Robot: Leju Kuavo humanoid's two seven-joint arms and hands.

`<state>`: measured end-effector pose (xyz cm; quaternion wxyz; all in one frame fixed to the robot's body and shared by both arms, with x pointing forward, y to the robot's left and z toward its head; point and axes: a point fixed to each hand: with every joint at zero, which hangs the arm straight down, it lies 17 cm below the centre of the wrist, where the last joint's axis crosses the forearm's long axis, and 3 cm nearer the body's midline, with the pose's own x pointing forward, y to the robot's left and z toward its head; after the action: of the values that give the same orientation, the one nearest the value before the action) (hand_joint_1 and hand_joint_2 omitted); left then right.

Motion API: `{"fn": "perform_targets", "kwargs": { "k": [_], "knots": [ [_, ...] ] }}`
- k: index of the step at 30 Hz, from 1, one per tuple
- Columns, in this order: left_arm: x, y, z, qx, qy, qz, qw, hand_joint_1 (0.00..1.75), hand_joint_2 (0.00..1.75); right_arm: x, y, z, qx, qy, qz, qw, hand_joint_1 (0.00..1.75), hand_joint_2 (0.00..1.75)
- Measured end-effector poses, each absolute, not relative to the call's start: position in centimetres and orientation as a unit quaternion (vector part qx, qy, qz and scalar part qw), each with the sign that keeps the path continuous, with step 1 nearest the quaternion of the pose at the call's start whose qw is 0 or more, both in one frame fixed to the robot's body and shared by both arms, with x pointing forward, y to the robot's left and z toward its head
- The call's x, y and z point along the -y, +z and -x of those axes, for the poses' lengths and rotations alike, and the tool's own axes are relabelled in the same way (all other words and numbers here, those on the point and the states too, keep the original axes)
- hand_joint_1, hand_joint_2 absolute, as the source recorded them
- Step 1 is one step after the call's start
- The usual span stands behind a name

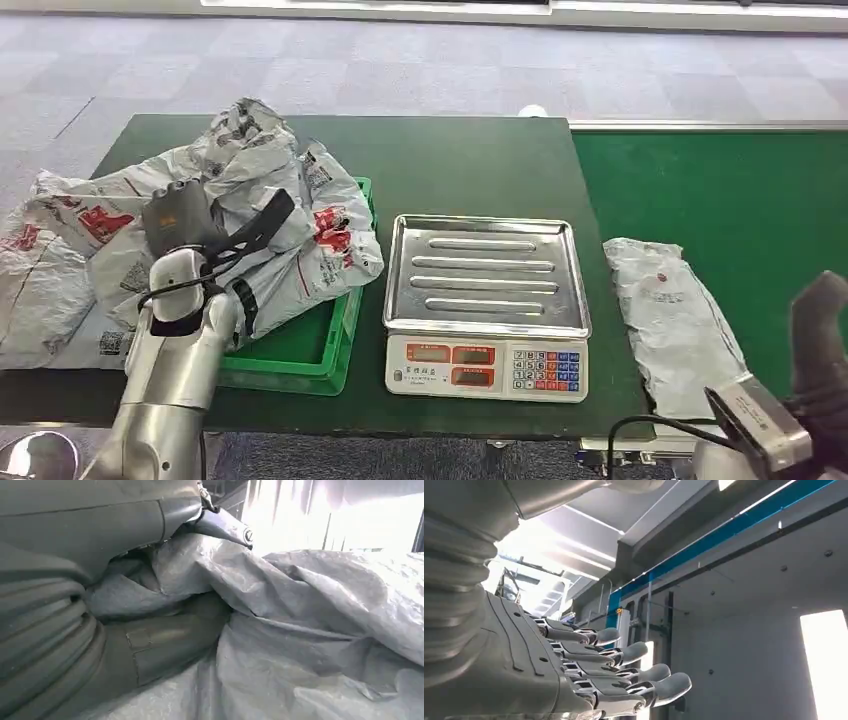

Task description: Moved the parcel from conveyor to table for the left to box.

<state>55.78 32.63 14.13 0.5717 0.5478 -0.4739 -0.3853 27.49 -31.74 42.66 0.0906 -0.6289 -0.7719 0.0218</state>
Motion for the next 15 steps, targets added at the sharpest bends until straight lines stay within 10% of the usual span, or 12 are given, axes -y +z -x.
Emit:
{"fn": "perform_targets", "kwargs": {
  "k": [6,7,15],
  "knots": [
    [-30.3,10.0,-55.0,0.477,-0.418,-0.497,0.592,1.75,1.75,31.7,42.6,-27.5,0.771,0.023,0.630,0.091,0.00,1.75],
    [-29.9,9.1,-54.7,0.476,-0.424,-0.489,0.595,0.00,1.75,31.7,42.6,-27.6,0.770,0.024,0.631,0.093,0.00,1.75],
    [-24.1,8.1,-53.4,0.594,-0.400,-0.377,0.587,0.00,1.75,33.9,38.4,-32.0,0.728,0.038,0.652,0.206,0.00,1.75]
  ]
}}
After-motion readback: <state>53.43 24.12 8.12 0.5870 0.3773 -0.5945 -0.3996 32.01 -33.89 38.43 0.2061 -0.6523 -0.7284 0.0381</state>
